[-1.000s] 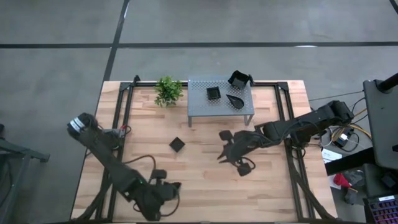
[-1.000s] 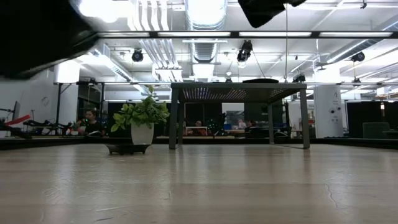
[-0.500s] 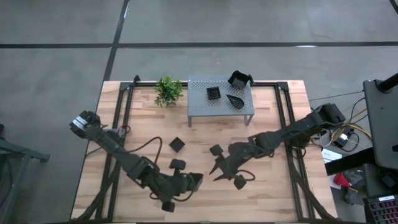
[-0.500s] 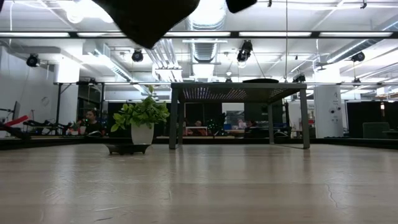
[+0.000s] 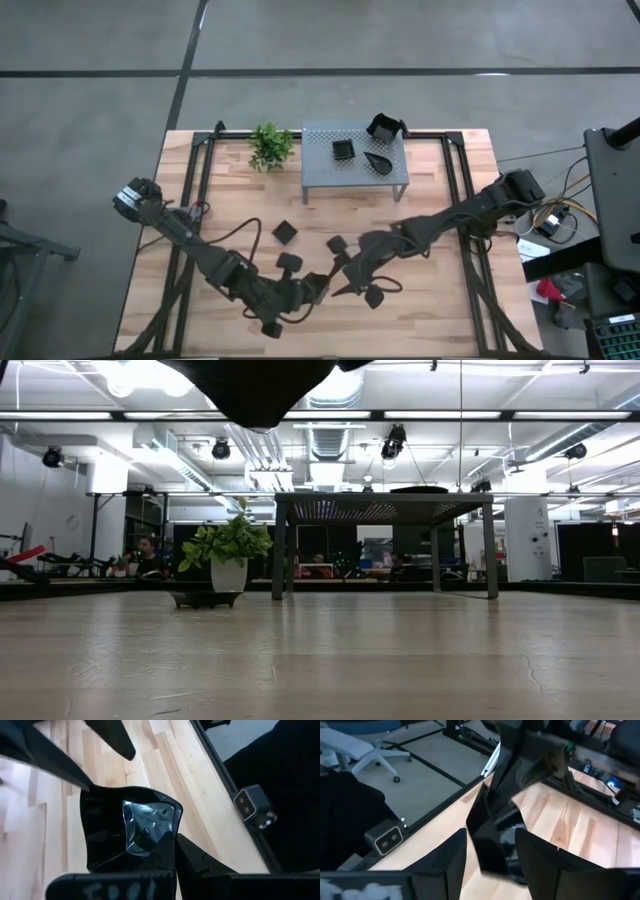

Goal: Pick & Place Mini shaped plates
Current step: Stack the distorted square plate on top of the other distorted square plate on the shelf

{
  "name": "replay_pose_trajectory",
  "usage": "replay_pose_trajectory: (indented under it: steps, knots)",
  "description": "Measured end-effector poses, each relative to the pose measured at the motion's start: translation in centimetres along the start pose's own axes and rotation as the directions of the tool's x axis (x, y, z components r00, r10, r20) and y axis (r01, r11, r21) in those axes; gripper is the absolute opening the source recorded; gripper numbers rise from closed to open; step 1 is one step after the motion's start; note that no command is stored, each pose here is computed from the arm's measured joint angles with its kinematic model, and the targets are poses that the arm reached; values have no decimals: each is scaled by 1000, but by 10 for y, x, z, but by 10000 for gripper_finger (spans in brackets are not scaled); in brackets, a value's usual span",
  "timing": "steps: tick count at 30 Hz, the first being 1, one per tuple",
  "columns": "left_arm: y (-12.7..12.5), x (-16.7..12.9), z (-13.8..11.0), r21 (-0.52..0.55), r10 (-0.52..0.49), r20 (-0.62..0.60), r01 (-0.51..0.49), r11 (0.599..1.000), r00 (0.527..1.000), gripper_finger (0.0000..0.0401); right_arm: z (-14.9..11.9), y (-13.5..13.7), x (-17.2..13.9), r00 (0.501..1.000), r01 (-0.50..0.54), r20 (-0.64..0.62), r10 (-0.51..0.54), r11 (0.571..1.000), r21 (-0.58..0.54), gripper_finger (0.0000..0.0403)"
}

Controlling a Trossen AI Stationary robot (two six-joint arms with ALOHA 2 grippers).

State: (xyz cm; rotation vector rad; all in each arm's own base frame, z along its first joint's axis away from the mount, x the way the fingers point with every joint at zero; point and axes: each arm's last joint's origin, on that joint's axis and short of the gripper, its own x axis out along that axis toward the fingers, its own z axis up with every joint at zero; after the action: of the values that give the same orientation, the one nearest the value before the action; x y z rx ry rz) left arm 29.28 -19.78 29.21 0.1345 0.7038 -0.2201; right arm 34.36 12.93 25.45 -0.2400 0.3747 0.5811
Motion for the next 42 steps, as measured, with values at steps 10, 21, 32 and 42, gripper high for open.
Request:
replay_pose_trajectory:
  steps: [10, 21, 32, 42]
  knots:
    - [6, 0, 3, 203, 44, 9, -44, 978, 999, 0, 10, -9, 1, 1000, 8, 22, -9, 999, 41, 148]
    - [13, -11, 12, 350, 173, 0, -162, 923, 985, 0, 2, -16, -1, 1000, 15, -29, -11, 989, 144, 132]
    - [18, -15, 11, 425, 301, -1, -272, 864, 954, 0, 2, -17, -1, 999, 16, -41, -10, 989, 148, 94]
    - [18, -20, 25, 343, 383, 101, -393, 853, 918, 12, 1, -18, -2, 997, 40, -64, -33, 993, 109, 9]
